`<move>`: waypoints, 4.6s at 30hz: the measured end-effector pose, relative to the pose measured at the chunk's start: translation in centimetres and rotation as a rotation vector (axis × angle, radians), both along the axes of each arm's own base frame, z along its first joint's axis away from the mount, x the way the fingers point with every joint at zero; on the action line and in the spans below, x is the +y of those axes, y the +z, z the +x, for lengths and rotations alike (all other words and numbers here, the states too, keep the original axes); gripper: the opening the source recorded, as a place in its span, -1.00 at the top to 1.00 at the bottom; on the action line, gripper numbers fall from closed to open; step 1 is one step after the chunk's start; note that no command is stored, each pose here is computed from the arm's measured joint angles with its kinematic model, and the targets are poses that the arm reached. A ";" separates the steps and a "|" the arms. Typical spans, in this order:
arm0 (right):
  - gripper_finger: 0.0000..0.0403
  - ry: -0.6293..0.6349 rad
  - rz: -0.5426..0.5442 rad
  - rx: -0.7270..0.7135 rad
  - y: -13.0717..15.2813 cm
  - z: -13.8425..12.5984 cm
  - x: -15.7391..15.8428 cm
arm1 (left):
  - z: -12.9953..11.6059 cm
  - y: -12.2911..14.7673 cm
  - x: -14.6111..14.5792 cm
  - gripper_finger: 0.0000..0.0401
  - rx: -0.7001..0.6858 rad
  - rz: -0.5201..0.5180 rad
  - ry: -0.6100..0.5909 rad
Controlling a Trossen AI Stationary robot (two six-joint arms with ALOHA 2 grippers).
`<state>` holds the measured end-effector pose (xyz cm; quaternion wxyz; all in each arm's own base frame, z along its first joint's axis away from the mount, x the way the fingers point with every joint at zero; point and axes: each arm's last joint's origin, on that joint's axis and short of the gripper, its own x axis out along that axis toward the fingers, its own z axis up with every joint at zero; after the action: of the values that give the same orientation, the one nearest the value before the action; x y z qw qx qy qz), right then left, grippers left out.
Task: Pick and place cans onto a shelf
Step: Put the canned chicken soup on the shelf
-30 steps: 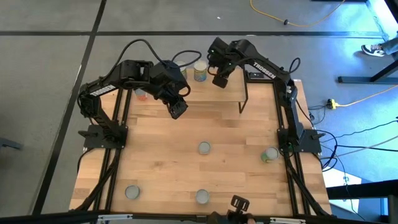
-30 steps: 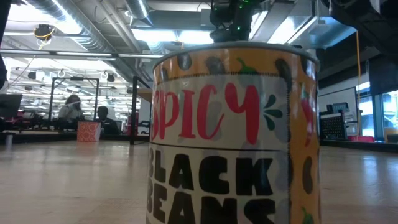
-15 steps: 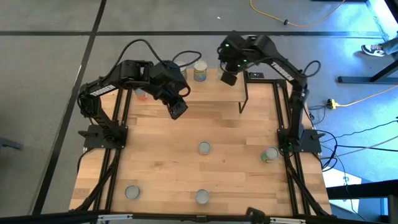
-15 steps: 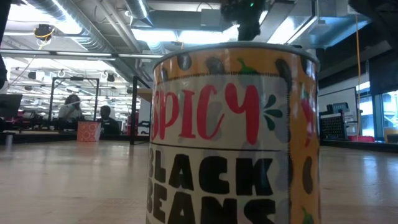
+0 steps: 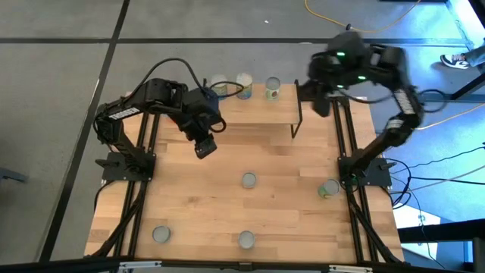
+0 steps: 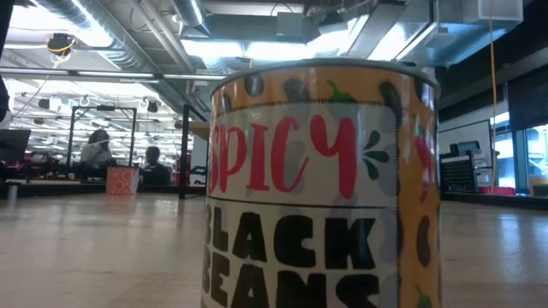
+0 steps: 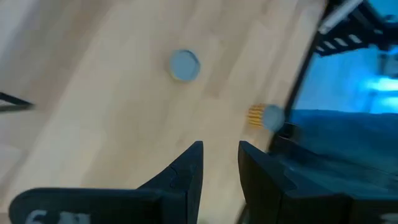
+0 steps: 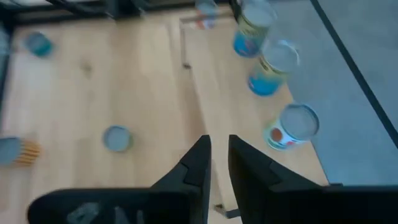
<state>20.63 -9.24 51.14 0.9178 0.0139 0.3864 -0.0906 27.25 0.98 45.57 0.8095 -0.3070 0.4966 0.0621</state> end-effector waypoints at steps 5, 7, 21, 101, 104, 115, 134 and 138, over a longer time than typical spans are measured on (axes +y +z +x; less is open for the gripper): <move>0.71 0.147 0.041 -0.141 2.1 -3.9 3.3 | 0.0 0.1 -1.9 0.53 -0.002 -0.082 -0.089; 0.71 0.217 0.066 -0.189 2.7 -5.2 4.4 | 0.3 -0.1 -2.9 0.53 0.002 -0.082 -0.128; 0.71 0.217 0.170 -0.357 4.5 -12.2 7.8 | 6.9 0.5 -5.3 0.53 -0.466 0.198 -0.263; 0.71 -0.524 0.703 0.512 -24.5 -14.4 8.2 | 19.8 -5.8 -5.1 0.53 -0.903 0.431 -0.447; 0.71 -0.537 0.711 0.499 -25.1 -14.1 8.1 | 19.6 -5.5 -5.0 0.53 -0.904 0.433 -0.447; 0.71 -0.462 0.736 0.475 -25.9 -13.4 8.1 | 19.6 -5.4 -5.0 0.53 -0.910 0.447 -0.456; 0.71 -0.445 0.703 0.658 -26.8 -11.2 9.0 | 19.6 -5.4 -5.0 0.53 -0.910 0.448 -0.456; 0.71 -0.458 0.699 0.695 -27.1 -10.5 9.1 | 19.6 -5.4 -5.0 0.53 -0.909 0.448 -0.456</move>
<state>10.12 -0.11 24.02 0.6334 0.3715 0.6612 -0.1536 46.86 -4.05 40.14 0.9807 -0.0080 0.1257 -0.1494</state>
